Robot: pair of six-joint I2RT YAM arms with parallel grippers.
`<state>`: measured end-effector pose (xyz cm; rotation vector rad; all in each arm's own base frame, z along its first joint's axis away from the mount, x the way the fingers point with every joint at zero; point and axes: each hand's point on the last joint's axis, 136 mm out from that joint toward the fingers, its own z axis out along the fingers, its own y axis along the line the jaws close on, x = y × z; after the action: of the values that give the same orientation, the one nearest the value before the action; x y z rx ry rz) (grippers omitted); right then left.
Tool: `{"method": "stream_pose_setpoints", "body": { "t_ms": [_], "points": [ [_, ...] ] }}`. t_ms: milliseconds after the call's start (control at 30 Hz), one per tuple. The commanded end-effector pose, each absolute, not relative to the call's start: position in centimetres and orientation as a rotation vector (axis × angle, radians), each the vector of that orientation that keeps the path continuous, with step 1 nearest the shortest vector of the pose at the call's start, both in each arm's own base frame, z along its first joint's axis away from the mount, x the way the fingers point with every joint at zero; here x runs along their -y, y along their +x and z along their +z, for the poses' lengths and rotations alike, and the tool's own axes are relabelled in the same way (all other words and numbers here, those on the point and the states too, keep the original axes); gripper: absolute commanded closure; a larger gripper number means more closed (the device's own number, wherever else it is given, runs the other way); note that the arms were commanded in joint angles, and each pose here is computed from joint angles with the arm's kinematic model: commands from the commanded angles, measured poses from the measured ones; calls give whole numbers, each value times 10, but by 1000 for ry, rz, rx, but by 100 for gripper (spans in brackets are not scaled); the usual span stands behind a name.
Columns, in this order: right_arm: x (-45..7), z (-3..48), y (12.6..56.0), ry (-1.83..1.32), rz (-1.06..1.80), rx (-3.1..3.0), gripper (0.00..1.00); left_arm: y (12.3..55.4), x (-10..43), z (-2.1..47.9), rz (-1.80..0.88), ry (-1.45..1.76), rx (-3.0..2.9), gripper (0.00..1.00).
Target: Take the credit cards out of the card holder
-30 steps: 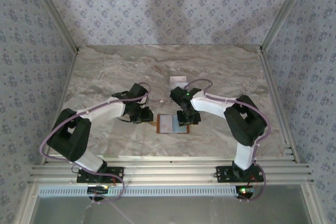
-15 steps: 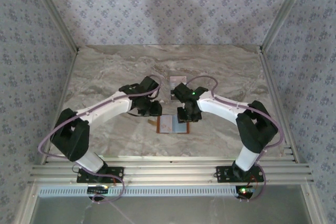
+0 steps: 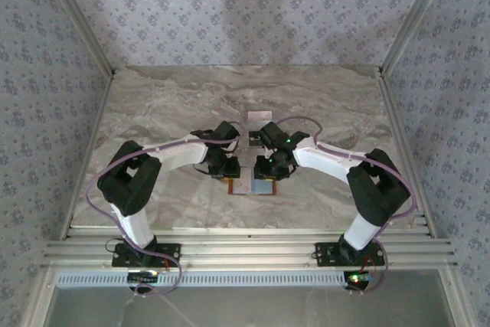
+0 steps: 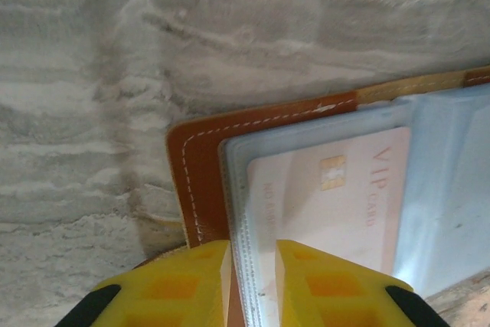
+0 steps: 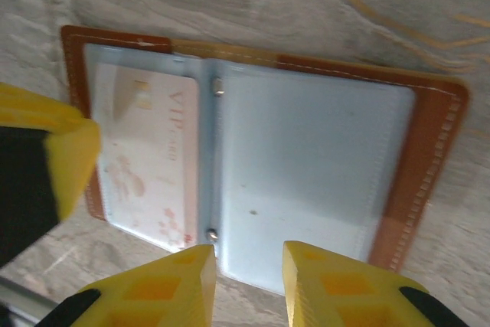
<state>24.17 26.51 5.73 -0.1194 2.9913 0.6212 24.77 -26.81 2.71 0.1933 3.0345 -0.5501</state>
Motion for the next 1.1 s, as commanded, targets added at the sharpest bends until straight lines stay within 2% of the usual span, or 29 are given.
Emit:
{"method": "stream_pose_setpoints", "body": {
  "t_ms": [0,467,867,1067],
  "points": [
    [-281,52,242,-83,765,-2995,70,242,267,18,-580,177,-3058,79],
    [-303,36,245,-73,926,-3004,78,230,261,11,-594,128,-3080,81],
    [-297,20,244,-74,825,-3041,78,227,258,9,-589,126,-3090,81],
    [-309,23,246,-75,905,-3015,79,225,259,11,-597,129,-3090,82]
  ]
}}
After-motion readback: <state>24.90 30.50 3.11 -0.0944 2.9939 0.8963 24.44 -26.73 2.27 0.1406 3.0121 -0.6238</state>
